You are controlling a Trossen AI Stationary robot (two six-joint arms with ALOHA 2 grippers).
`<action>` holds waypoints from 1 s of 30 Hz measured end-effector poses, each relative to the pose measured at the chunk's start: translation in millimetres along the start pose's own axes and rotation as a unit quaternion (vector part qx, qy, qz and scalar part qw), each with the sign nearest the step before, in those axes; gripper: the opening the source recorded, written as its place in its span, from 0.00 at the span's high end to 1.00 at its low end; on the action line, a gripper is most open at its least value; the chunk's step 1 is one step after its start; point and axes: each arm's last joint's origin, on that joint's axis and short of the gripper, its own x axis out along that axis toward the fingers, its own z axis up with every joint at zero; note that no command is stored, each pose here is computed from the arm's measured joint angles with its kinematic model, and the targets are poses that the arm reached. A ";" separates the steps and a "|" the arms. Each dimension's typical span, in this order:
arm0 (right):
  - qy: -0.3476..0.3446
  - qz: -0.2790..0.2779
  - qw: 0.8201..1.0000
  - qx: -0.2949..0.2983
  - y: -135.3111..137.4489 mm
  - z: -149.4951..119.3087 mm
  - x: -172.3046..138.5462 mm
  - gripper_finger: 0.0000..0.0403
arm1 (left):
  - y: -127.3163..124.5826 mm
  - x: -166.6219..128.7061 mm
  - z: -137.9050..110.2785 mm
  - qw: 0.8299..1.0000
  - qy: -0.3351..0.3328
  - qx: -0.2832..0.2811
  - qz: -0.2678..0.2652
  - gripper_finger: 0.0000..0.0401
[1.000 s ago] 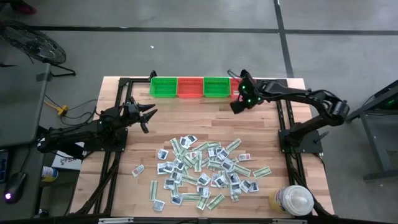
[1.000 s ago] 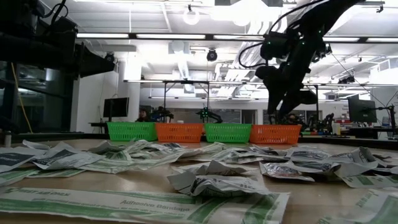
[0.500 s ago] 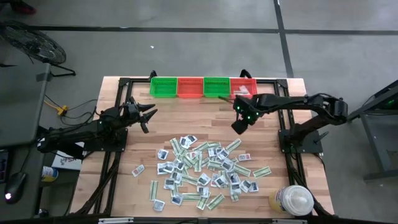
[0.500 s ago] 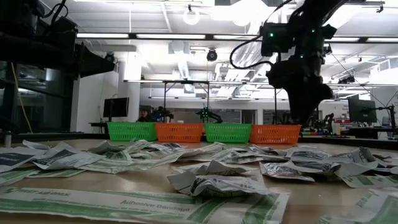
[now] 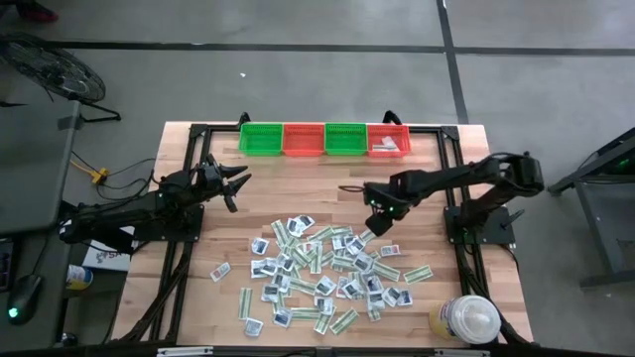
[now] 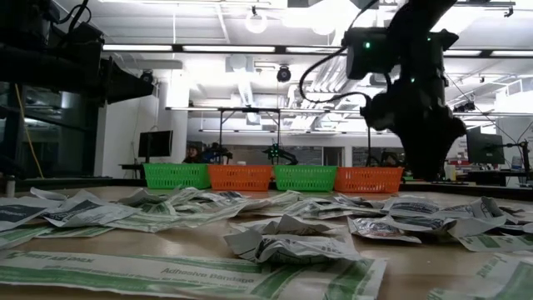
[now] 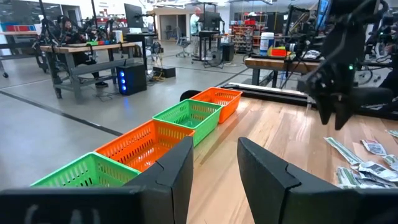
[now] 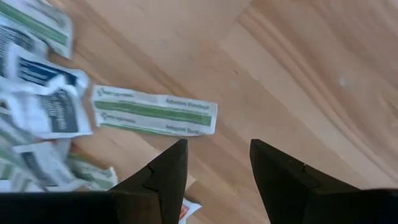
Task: Pick & Place First Aid Supplies
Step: Put the green bandage pack in the right orange bin
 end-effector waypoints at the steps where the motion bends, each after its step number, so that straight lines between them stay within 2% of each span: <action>1: 0.001 -0.004 1.000 0.001 1.2 0.6 3.6 0.58 | 0.0 0.0 0.0 1.000 0.000 0.000 0.000 0.70; 19: 0.020 -0.028 0.999 -0.004 16.1 3.7 42.6 0.60 | 0.0 0.0 0.0 1.000 0.000 0.000 0.000 0.70; 23: 0.022 -0.033 0.999 -0.005 15.3 3.7 44.7 0.68 | 0.0 0.0 0.0 1.000 0.000 0.000 0.000 0.70; 30: 0.028 -0.040 0.999 -0.005 13.3 3.9 45.1 0.89 | 0.0 0.0 0.0 1.000 0.000 0.000 0.000 0.70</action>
